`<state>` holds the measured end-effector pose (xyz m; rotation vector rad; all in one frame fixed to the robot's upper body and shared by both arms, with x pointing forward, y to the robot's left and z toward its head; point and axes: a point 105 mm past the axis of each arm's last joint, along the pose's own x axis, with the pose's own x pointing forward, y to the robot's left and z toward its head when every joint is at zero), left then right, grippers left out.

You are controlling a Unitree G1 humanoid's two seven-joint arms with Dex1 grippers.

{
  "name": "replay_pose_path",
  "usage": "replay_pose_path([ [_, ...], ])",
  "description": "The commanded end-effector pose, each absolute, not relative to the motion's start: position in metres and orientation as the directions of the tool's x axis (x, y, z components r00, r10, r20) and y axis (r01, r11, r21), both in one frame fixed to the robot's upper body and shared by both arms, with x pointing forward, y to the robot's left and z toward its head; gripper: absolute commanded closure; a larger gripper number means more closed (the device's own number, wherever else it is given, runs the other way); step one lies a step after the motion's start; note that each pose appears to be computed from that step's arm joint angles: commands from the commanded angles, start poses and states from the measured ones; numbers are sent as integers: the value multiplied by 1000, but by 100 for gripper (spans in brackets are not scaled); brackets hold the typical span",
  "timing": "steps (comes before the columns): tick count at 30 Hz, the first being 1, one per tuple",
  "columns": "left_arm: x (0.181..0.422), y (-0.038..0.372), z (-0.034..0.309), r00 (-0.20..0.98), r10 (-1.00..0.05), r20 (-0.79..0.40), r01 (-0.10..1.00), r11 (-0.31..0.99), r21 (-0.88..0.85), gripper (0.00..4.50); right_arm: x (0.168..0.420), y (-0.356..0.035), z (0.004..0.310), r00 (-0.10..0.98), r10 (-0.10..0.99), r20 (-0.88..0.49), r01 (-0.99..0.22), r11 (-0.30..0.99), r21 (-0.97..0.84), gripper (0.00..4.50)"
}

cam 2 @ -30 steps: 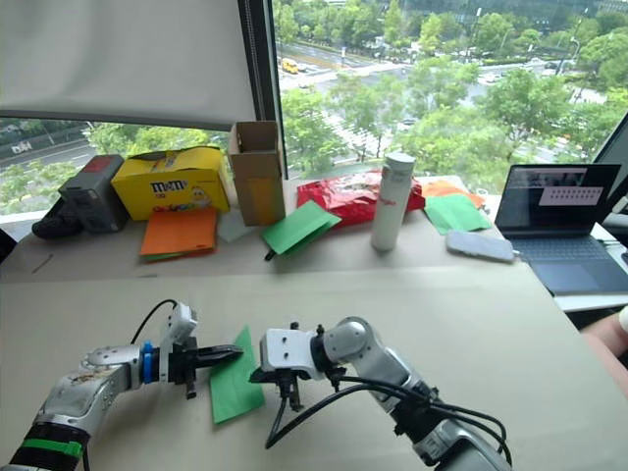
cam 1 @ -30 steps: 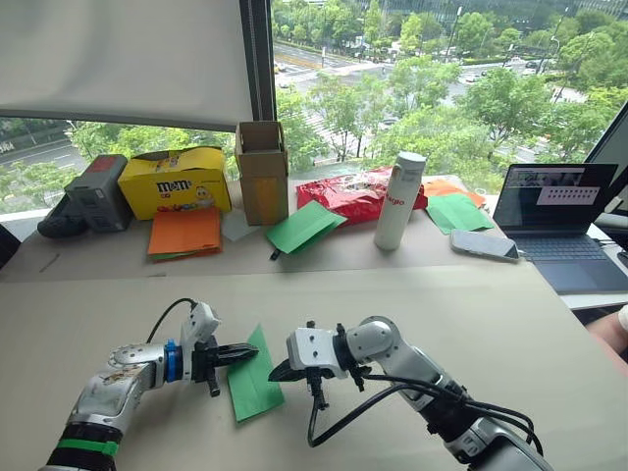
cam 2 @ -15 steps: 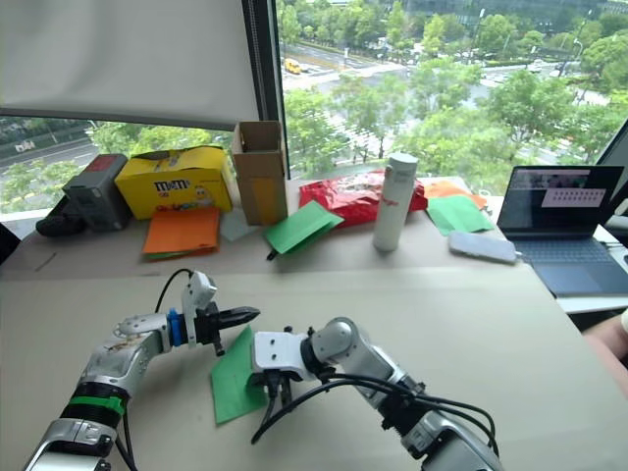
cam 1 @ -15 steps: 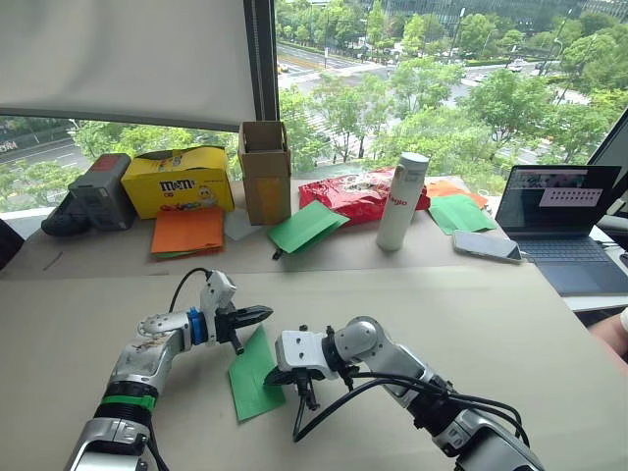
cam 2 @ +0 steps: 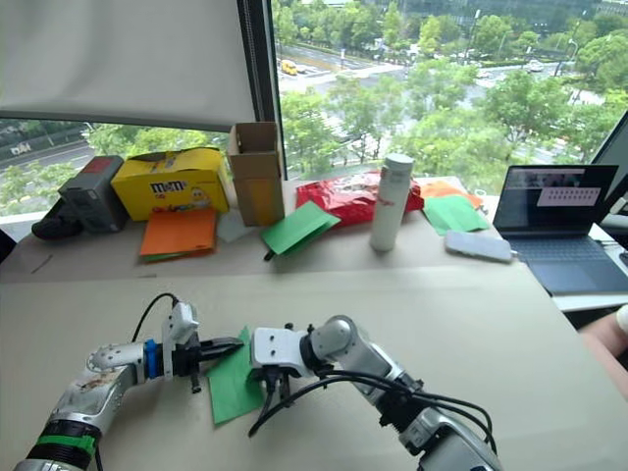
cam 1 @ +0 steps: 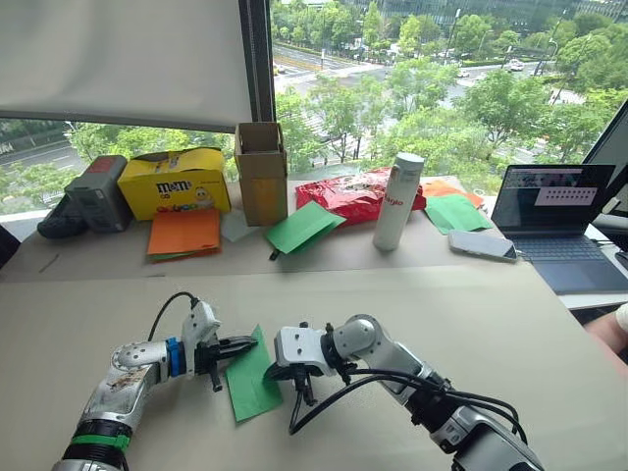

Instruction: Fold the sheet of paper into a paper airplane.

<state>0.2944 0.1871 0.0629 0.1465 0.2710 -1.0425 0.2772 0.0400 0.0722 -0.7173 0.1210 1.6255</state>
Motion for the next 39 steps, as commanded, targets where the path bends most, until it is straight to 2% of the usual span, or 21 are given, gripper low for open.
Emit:
replay_pose_path([
  [1, 280, 191, 61, 478, -826, -299, 863, 505, -14, 450, 281, 36, 64, 2, 834, -552, -928, -205, -312, 446],
  [8, 255, 208, 64, 526, -795, -302, 824, 564, -50, 450, 280, 26, 58, -6, 824, -567, -925, -220, -309, 446],
  [12, 247, 214, 81, 553, -798, -239, 793, 592, -143, 450, 283, 19, 61, 9, 830, -558, -922, -209, -327, 446],
  [15, 254, 217, 93, 580, -783, -225, 757, 620, -209, 450, 286, 19, 77, 34, 870, -492, -904, -184, -387, 446],
  [17, 262, 215, 107, 570, -795, -210, 753, 607, -253, 450, 283, 19, 101, 37, 914, -403, -884, -158, -439, 446],
  [20, 269, 209, 122, 538, -807, -243, 807, 577, -128, 450, 280, 11, 122, 64, 938, -340, -878, -109, -466, 446],
  [24, 294, 213, 148, 601, -773, -205, 799, 581, 154, 450, 278, -6, 139, 108, 950, -293, -902, -30, -431, 446],
  [27, 301, 213, 146, 556, -778, -292, 813, 436, 386, 450, 280, -19, 152, 162, 950, -268, -911, 40, -411, 446],
  [29, 300, 210, 135, 480, -784, -394, 831, 263, 490, 450, 282, -27, 154, 202, 942, -268, -913, 82, -399, 446],
  [31, 294, 210, 123, 385, -790, -476, 860, 120, 497, 394, 285, -32, 155, 237, 934, -269, -909, 115, -400, 450],
  [33, 293, 209, 119, 332, -797, -504, 857, 32, 514, 337, 288, -37, 155, 273, 924, -267, -903, 150, -403, 450],
  [39, 304, 197, 121, 308, -807, -504, 773, -96, 627, 129, 292, -46, 153, 344, 900, -267, -886, 218, -409, 450],
])
